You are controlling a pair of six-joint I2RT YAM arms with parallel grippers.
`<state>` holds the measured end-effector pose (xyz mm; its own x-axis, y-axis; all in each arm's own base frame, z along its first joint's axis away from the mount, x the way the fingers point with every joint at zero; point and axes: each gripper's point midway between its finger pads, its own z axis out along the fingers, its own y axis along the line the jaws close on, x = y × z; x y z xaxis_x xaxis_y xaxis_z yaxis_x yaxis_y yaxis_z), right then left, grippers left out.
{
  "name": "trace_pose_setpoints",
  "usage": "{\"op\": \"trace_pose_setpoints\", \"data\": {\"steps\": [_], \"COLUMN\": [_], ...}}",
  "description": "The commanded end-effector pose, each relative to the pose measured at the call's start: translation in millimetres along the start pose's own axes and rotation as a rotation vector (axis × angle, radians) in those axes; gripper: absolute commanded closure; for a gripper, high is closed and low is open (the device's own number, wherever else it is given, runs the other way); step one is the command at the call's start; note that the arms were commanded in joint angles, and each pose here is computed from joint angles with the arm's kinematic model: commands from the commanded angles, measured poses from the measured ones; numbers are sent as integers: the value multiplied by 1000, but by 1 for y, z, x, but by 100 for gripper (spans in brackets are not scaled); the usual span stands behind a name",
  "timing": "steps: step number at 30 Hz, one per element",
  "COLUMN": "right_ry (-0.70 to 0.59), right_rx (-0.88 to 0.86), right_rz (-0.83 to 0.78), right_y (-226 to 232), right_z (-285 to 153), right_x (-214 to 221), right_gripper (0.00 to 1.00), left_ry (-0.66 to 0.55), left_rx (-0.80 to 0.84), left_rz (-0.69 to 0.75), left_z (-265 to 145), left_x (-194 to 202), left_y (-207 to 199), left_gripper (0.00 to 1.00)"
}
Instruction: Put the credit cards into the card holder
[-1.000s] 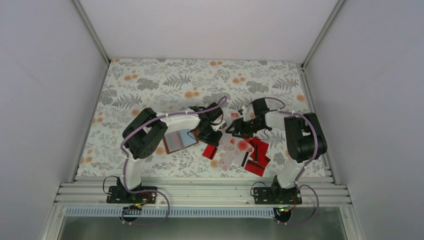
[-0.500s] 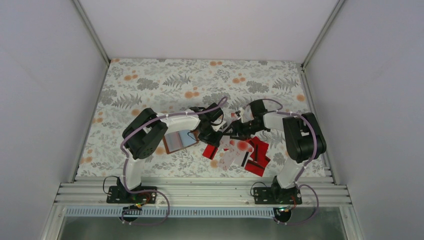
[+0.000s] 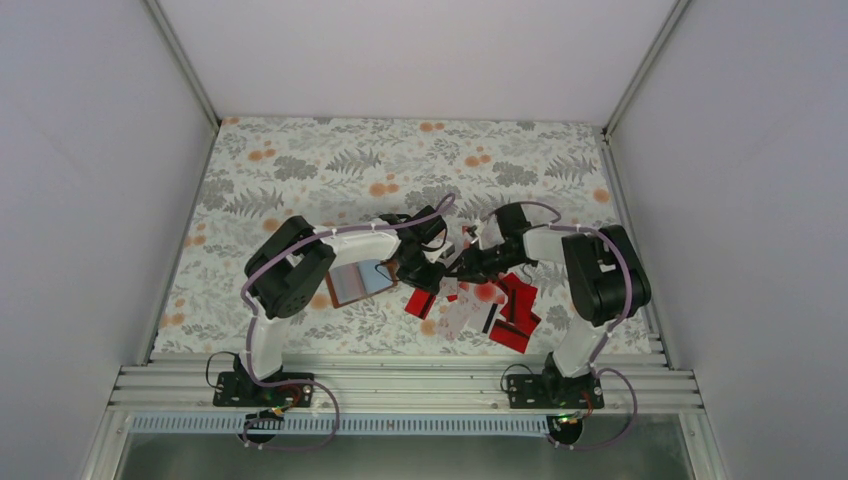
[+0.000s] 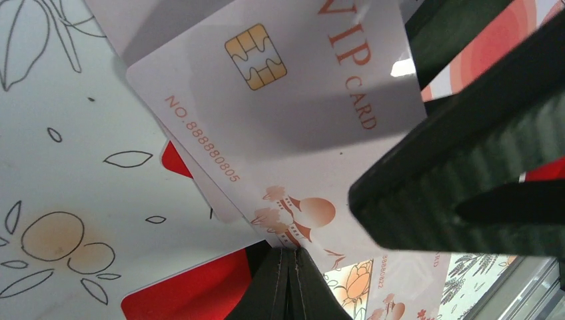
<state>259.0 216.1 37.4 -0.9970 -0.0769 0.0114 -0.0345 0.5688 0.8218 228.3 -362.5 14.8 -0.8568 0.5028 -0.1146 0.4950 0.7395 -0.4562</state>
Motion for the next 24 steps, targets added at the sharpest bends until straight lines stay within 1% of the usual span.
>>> {"op": "trace_pose_setpoints", "data": {"steps": [1, 4, 8, 11, 12, 16, 21, 24], "right_ry": [44, 59, 74, 78, 78, 74, 65, 63], "right_rx": [-19, -18, -20, -22, -24, -37, -97, -144], "right_rz": [-7, -5, 2, 6, 7, 3, -15, -23], "right_y": [1, -1, -3, -4, -4, 0, 14, 24], "right_z": [13, 18, 23, 24, 25, 24, 20, 17], "right_x": [9, 12, 14, 15, 15, 15, 12, 11], "right_gripper": [78, 79, 86, 94, 96, 96, 96, 96], "left_ry": [76, 71, 66, 58, 55, 25, -31, -63], "left_rx": [-79, -75, -71, -69, -70, -85, -110, -120], "left_rz": [3, 0, 0, -2, -3, -7, -22, -38], "left_z": [28, 26, 25, 22, 21, 10, -16, -33], "left_x": [24, 23, 23, 22, 22, 18, 10, 7], "left_y": [22, 21, 20, 19, 19, 18, 16, 16], "left_gripper": [98, 98, 98, 98, 98, 97, 88, 85]}}
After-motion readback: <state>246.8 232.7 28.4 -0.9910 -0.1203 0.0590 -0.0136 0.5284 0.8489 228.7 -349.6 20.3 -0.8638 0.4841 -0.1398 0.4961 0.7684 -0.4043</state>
